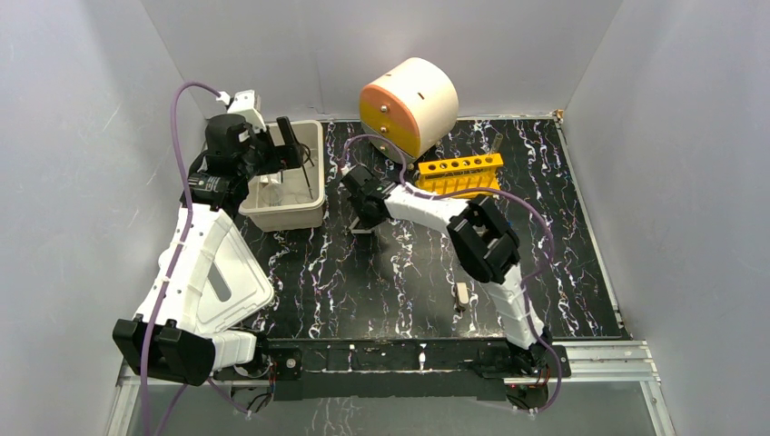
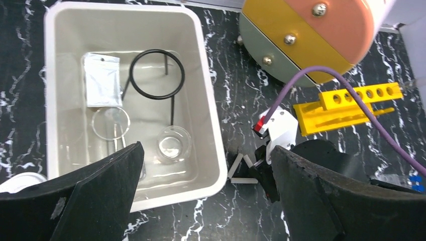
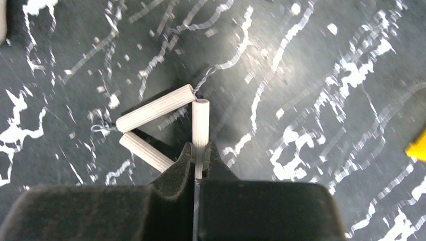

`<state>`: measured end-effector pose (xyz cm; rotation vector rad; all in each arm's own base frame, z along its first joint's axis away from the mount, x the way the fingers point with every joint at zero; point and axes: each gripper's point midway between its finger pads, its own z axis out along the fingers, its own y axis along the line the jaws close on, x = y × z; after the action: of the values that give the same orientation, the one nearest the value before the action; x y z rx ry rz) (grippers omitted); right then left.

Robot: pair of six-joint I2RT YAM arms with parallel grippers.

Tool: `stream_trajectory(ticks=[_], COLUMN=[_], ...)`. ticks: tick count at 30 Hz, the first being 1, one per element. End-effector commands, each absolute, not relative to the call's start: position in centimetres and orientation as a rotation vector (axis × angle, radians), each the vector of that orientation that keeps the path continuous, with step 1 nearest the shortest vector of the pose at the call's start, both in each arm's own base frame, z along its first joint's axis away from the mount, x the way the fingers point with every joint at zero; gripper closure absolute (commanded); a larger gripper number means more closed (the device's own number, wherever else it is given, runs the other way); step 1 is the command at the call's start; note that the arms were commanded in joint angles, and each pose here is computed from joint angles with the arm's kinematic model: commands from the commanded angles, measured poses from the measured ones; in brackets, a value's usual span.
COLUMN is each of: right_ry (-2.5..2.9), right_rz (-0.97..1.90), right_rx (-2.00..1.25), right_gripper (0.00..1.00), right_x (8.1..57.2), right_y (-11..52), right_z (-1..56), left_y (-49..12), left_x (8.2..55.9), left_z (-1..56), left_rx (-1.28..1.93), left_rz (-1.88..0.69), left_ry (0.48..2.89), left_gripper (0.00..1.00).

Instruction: Organize the chemistry lab equipment

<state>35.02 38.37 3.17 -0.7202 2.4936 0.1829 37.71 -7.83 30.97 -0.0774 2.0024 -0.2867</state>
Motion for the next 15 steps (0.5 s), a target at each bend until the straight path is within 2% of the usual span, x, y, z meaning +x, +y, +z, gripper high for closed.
stream_trajectory(ticks=[1, 9, 15], right_ry=[2.31, 2.115, 1.99], right_rz=[0.258, 0.49, 0.646], right_rx=[-0.54, -0.347, -0.34], right_gripper=[1.0, 1.0, 1.0], right_x=[37.0, 37.3, 36.9], right_y=[37.2, 34.7, 34.0], right_z=[11.5, 20.7, 26.0], left_y=[-10.1, -14.5, -17.0], left_x=[36.9, 36.3, 35.9], left_z=[31.5, 31.7, 32.0], left_rx=[-0.049, -0.017, 0.037], left_rz=[-0.44, -0.756, -0.903], left_ry=[1.989, 1.964, 1.951], left_gripper=[0.02, 0.02, 0.02])
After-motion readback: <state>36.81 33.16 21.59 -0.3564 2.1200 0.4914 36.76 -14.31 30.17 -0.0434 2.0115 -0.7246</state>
